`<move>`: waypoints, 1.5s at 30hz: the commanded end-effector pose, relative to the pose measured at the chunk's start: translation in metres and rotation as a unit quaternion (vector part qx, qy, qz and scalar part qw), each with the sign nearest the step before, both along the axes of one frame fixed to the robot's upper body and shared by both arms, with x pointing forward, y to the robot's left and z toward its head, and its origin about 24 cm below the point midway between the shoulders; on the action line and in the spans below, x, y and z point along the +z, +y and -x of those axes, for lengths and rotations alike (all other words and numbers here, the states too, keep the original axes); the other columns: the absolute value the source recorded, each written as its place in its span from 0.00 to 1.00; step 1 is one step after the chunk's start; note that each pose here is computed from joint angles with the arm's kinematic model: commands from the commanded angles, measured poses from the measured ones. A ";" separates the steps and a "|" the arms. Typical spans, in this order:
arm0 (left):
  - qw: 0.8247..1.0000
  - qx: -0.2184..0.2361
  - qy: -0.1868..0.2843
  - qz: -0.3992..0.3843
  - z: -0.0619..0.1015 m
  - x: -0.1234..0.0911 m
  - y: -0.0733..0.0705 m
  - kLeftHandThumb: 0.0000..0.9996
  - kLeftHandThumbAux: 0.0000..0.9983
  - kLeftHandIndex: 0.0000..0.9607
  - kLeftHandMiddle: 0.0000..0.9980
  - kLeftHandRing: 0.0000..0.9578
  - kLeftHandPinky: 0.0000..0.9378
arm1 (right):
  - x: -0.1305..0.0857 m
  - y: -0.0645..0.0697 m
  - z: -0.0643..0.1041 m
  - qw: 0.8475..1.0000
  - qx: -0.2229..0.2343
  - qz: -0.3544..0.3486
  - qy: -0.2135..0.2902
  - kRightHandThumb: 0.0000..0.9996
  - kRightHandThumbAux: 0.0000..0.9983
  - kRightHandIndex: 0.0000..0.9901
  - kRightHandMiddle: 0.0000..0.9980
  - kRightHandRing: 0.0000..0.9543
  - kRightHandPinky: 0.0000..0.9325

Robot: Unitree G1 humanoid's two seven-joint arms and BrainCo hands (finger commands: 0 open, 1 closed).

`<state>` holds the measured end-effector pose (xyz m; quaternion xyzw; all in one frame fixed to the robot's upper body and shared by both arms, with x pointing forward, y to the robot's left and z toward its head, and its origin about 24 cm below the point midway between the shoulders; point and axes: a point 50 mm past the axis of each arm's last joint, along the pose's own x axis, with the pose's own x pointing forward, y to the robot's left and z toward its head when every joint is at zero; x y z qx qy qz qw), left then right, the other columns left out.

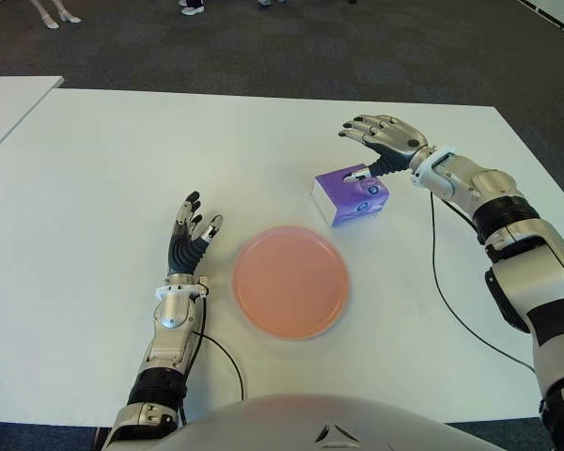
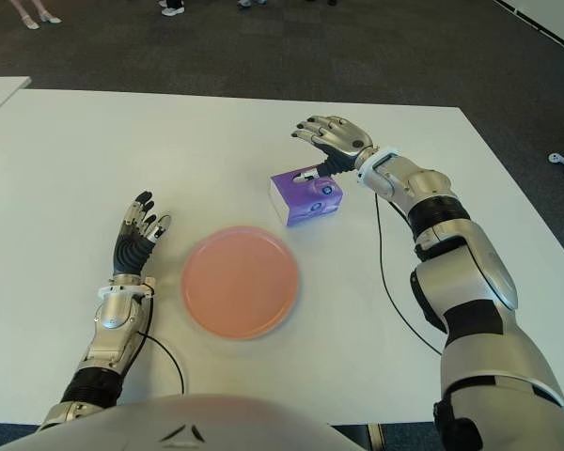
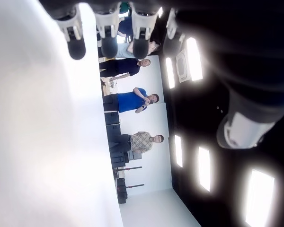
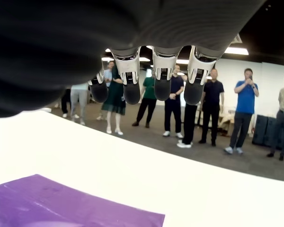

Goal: Put the tissue paper into the plate.

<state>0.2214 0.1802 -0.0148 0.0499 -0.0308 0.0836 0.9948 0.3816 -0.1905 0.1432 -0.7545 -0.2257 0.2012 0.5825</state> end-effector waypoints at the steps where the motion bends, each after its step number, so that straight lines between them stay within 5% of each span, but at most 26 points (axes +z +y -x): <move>1: 0.998 0.010 0.055 0.006 0.017 -0.021 0.001 0.00 0.55 0.00 0.00 0.00 0.00 | -0.005 0.003 -0.001 1.000 0.007 0.018 0.009 0.39 0.14 0.00 0.00 0.00 0.00; 24: 0.999 0.004 0.048 0.012 0.019 -0.018 0.001 0.00 0.58 0.00 0.00 0.00 0.00 | -0.021 0.006 0.009 0.992 0.052 0.100 0.060 0.46 0.14 0.00 0.00 0.00 0.00; 45: 0.998 0.010 0.059 0.001 0.017 -0.021 0.005 0.00 0.56 0.00 0.00 0.00 0.00 | -0.030 -0.004 0.020 0.983 0.064 0.139 0.097 0.45 0.13 0.00 0.00 0.00 0.00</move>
